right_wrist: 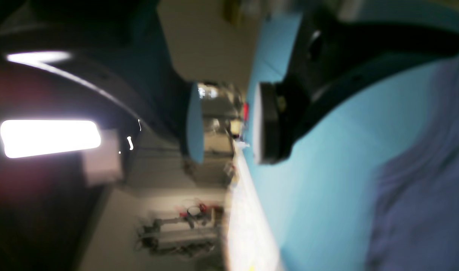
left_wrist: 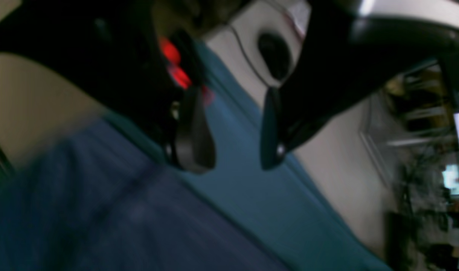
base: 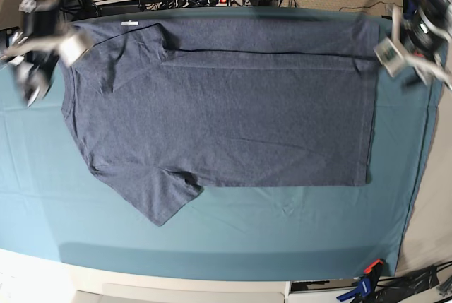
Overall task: Fold the T-shirt properly
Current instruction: 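Swing both arms outward to the shirt's hem corners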
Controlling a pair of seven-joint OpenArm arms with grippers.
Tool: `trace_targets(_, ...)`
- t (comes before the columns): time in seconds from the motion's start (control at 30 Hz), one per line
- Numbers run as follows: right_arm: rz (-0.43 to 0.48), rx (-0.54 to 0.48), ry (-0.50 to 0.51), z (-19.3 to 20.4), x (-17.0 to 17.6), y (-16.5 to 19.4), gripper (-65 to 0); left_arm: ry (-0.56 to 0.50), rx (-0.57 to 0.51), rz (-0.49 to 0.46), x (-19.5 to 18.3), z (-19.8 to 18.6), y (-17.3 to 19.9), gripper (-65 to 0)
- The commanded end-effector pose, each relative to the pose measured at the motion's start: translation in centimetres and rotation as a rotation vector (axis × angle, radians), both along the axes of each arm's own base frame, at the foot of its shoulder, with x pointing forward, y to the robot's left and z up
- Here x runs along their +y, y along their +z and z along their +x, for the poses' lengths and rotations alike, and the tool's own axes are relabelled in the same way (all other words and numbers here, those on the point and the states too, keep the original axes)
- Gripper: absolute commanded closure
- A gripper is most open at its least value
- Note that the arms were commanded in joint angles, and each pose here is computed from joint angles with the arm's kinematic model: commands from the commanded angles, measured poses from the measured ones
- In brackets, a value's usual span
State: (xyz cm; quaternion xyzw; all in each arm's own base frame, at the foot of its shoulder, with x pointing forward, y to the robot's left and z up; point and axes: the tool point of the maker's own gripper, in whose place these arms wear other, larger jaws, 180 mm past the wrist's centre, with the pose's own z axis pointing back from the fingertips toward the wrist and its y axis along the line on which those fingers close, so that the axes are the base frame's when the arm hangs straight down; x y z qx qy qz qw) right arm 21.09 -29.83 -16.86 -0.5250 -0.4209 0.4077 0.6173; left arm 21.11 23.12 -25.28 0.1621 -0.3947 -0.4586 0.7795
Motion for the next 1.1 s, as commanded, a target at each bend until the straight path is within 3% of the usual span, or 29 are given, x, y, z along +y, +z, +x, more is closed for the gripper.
trace_targets(0.0,0.036,-0.085,0.000,0.9,-0.1,1.9,-22.9,-0.027,-0.084,-0.023,-0.5,1.7,2.4,-24.5)
trace_targets(0.13,0.244,-0.233,0.035,3.4,0.7,4.3,-22.9,-0.053,-0.186,-0.159,-0.9,5.5,5.8,-24.5)
trace_targets(0.37,0.393,-0.327,0.138,5.6,3.8,5.0,-22.9,0.085,-0.195,-0.304,4.1,9.8,6.3,-24.5)
trace_targets(0.53,0.441,-0.366,0.034,7.8,0.1,2.4,-22.9,0.157,-0.118,-0.359,6.8,10.3,5.0,-24.5)
trace_targets(0.73,0.520,-0.351,-0.221,11.4,-9.1,-2.5,-22.9,0.190,-0.098,-0.355,8.1,10.4,4.3,-24.5)
trace_targets(0.87,0.758,-0.347,-0.342,14.3,-12.8,-4.5,-22.3,0.191,-0.105,-0.357,8.1,10.5,4.5,-24.5)
trace_targets(1.07,1.162,-0.270,-0.373,20.4,-12.7,-5.3,-22.3,0.307,-0.140,-0.476,11.1,12.2,5.2,-24.4)
